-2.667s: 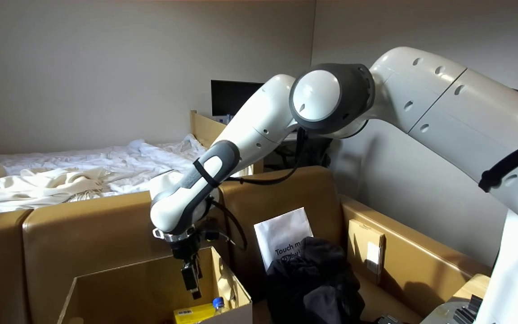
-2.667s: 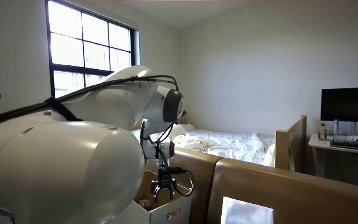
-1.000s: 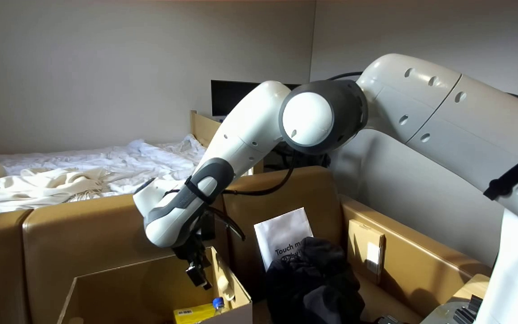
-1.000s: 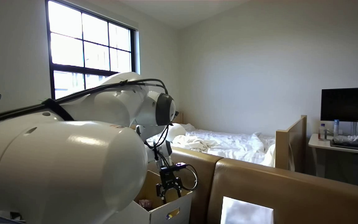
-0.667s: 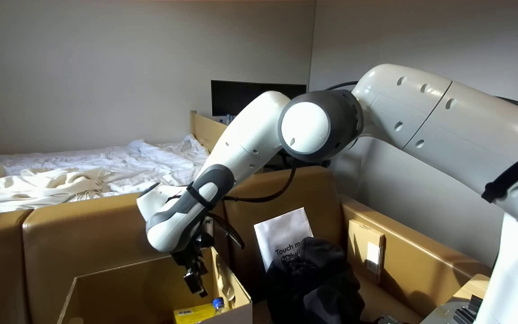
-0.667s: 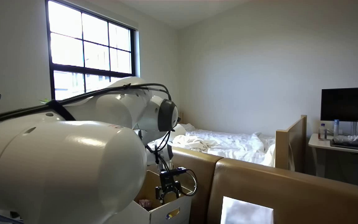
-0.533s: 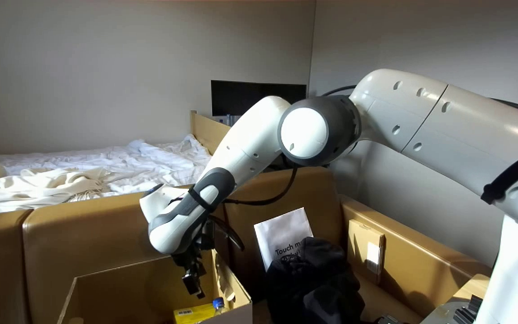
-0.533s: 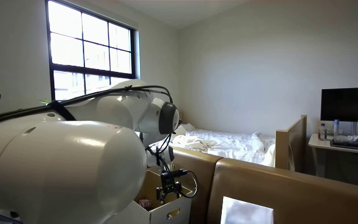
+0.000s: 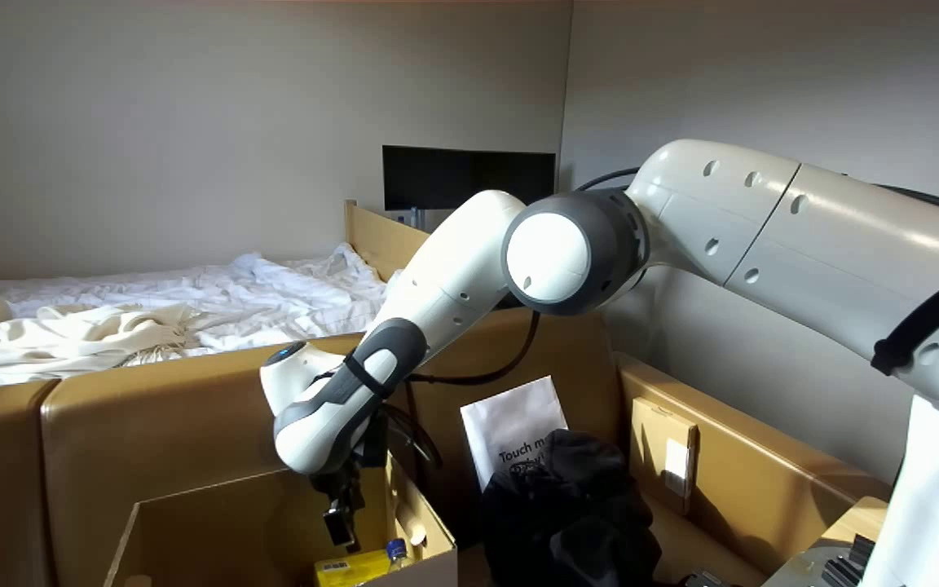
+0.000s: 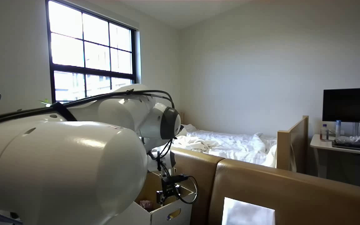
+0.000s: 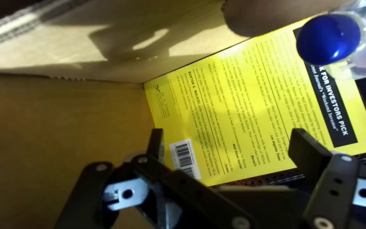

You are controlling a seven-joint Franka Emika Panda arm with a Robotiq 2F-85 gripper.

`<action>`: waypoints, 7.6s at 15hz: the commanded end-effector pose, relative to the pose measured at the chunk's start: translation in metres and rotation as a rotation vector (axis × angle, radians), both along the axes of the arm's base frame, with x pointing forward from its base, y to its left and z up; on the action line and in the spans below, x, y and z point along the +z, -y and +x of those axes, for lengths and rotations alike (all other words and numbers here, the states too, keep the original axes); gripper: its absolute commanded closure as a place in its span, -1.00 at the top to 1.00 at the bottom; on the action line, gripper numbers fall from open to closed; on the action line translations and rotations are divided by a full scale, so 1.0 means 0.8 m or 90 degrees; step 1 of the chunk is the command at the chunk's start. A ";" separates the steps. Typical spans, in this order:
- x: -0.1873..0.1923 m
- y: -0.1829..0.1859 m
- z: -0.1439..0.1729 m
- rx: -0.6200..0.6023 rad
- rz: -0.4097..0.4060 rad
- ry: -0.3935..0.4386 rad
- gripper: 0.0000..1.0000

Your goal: Remove the bottle from the box and put it on the handle of the couch

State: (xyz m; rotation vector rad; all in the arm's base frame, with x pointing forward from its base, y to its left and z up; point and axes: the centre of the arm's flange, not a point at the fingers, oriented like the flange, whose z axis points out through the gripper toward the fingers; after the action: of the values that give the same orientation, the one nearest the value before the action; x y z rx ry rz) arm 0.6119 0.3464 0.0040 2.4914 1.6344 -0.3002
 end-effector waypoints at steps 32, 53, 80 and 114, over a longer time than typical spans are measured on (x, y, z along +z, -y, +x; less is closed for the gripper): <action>-0.036 0.028 -0.036 0.037 -0.038 -0.215 1.00; 0.040 0.100 -0.094 0.107 -0.018 -0.271 1.00; 0.023 0.085 -0.081 0.001 0.012 -0.164 1.00; -0.030 0.146 -0.029 0.289 0.299 -0.288 1.00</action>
State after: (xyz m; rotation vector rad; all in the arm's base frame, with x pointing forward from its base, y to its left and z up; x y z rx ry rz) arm 0.5787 0.2397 -0.0143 2.2471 2.7835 -0.5037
